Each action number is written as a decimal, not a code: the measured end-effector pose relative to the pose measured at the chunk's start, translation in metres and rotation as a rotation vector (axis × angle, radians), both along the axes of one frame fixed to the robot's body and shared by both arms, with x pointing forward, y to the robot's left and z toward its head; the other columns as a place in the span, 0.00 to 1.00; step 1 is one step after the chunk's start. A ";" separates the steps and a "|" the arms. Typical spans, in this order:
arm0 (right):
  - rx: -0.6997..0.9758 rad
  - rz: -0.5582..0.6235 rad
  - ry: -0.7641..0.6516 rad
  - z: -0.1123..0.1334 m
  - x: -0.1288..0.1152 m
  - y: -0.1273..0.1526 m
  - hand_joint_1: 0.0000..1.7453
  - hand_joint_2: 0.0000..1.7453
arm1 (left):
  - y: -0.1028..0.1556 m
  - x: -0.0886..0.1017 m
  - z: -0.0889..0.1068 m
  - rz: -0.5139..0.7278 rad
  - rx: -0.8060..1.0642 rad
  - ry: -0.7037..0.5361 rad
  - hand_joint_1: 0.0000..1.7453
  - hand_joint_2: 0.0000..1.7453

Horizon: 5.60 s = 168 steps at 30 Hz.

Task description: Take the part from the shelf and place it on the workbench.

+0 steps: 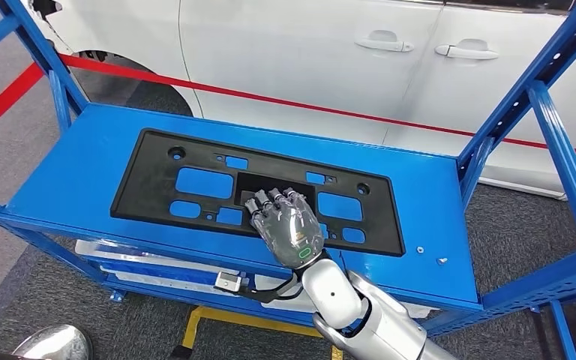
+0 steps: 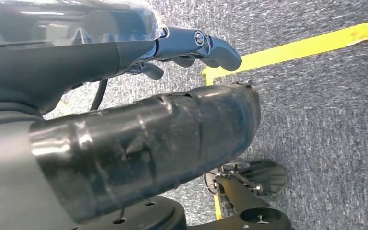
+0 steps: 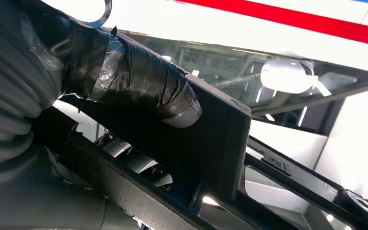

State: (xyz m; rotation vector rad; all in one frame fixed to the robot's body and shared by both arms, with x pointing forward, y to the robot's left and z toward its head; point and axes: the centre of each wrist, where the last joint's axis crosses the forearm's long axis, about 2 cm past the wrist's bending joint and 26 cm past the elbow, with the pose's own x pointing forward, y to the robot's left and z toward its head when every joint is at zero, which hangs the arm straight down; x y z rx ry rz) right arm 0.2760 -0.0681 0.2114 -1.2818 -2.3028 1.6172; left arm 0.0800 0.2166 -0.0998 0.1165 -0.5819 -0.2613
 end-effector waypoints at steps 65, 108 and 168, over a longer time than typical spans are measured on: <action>0.120 -0.114 0.081 -0.019 -0.016 -0.007 1.00 1.00 | -0.014 -0.004 0.002 0.017 0.036 -0.011 0.00 1.00; 0.225 -0.115 0.176 0.011 0.005 0.007 1.00 1.00 | -0.003 -0.010 -0.001 0.033 0.060 -0.002 0.00 1.00; 0.437 -0.115 0.290 0.007 0.025 -0.014 1.00 1.00 | 0.000 -0.010 -0.001 0.020 0.068 0.004 0.00 1.00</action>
